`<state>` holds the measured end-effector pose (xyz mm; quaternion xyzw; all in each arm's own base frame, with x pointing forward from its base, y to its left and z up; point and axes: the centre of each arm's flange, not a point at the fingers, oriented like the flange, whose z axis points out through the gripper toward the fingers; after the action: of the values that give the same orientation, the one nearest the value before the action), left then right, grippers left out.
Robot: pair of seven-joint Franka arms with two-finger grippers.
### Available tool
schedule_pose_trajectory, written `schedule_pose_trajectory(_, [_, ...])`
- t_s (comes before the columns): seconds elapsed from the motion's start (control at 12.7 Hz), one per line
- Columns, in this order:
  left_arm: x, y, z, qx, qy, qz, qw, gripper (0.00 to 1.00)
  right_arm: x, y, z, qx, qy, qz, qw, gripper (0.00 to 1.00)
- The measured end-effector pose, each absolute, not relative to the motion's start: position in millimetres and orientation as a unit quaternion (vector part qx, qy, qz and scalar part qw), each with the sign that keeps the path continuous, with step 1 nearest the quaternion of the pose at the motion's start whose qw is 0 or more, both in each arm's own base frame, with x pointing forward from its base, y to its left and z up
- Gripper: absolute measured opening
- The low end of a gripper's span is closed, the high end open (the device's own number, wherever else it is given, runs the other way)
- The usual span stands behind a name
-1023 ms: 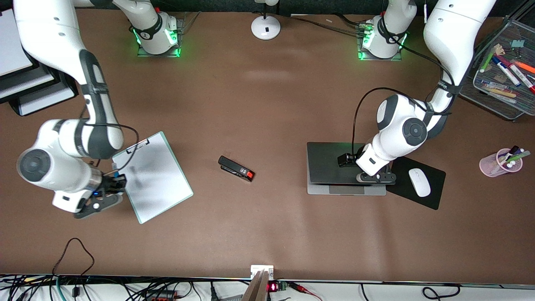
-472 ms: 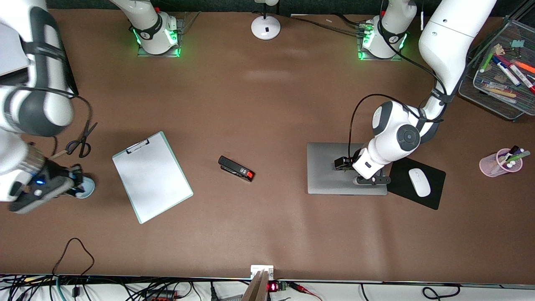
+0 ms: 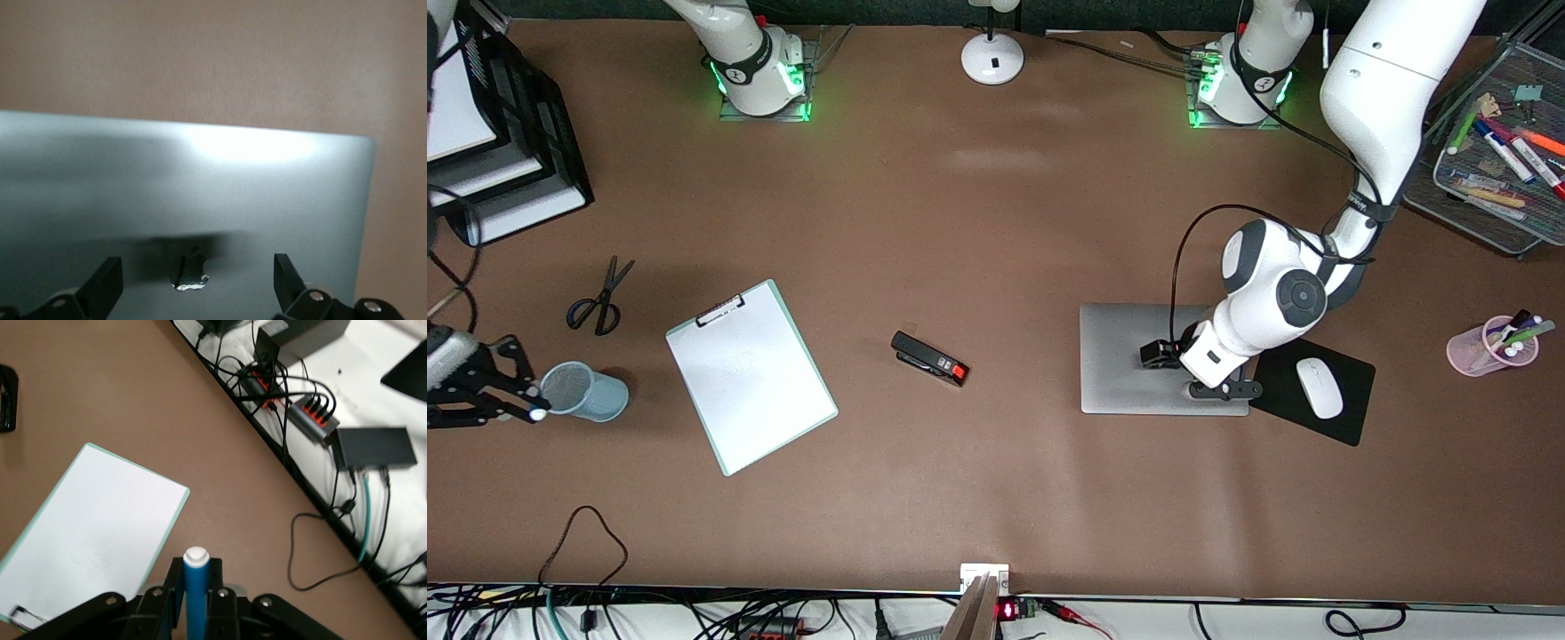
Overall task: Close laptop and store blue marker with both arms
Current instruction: 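Press the lid shut with the left gripper while the right gripper carries the marker, then raise the left gripper off the laptop while the right gripper nears the cup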
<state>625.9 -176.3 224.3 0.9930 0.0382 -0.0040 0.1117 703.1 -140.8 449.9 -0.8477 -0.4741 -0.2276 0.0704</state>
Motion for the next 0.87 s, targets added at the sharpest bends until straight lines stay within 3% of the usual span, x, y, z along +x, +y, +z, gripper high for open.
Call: schedule_pose_trajectory(0.87, [625.3,-143.0,381.1,0.997,0.037,-0.015,0.073,1.00,665.9,-239.1,398.1,-0.768,-0.514,-0.338,0.181,0.18])
